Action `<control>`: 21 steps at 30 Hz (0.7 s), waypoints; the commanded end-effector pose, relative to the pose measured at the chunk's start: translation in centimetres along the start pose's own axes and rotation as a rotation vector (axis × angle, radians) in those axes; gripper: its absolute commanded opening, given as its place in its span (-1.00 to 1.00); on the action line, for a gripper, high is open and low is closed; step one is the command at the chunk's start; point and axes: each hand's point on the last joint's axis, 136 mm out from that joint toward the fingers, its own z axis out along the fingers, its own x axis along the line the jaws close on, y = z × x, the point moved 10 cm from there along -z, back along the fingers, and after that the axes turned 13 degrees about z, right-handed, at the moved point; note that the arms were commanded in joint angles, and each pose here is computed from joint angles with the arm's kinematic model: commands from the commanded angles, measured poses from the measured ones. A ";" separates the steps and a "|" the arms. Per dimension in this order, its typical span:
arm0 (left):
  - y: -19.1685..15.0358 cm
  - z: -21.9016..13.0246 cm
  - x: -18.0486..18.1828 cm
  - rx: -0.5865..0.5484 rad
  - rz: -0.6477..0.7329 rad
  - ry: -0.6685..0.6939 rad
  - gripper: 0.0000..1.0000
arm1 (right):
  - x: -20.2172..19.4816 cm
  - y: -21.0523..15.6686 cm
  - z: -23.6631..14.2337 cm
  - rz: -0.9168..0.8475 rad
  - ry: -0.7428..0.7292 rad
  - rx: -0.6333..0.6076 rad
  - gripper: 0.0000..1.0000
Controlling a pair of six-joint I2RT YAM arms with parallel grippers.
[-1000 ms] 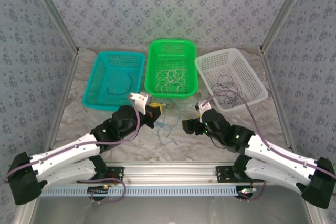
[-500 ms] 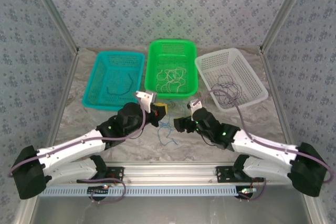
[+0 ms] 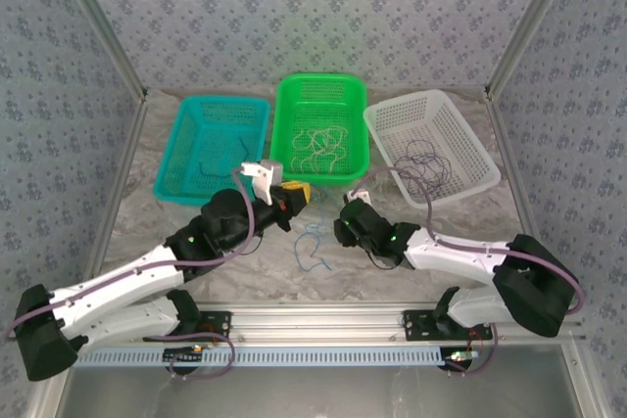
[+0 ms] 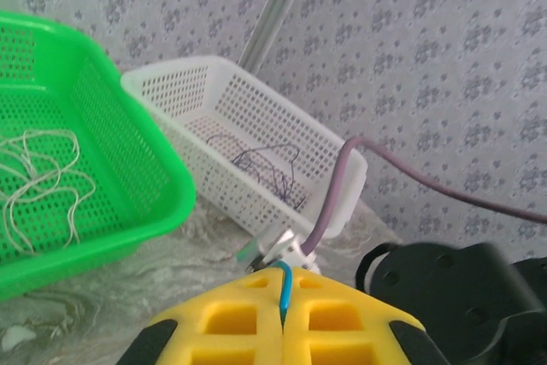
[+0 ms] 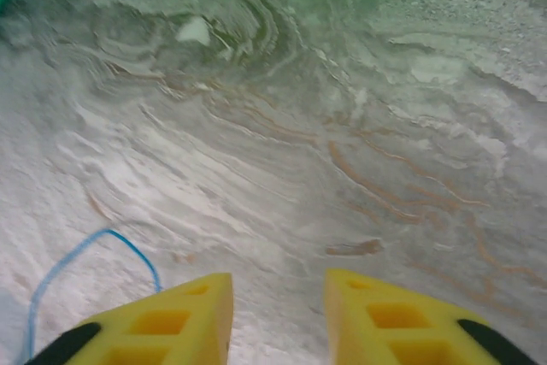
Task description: Untangle the cables
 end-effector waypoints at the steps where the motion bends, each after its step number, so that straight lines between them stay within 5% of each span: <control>1: 2.3 -1.1 -0.4 -0.067 0.047 0.011 -0.89 | -1.1 -0.6 0.0 -0.027 -0.129 0.050 -0.41; 7: 3.1 -2.8 0.1 -0.071 0.100 0.070 -0.85 | -2.5 -1.1 -0.6 -0.075 -0.243 0.082 -0.49; 14: 2.3 -3.2 0.7 -0.010 0.122 0.105 -0.81 | -2.3 -0.7 -1.5 -0.095 -0.184 0.063 -0.82; 21: 1.9 -4.2 2.1 0.083 0.185 0.214 -0.80 | -3.4 -0.8 -2.4 -0.120 -0.259 0.081 -0.82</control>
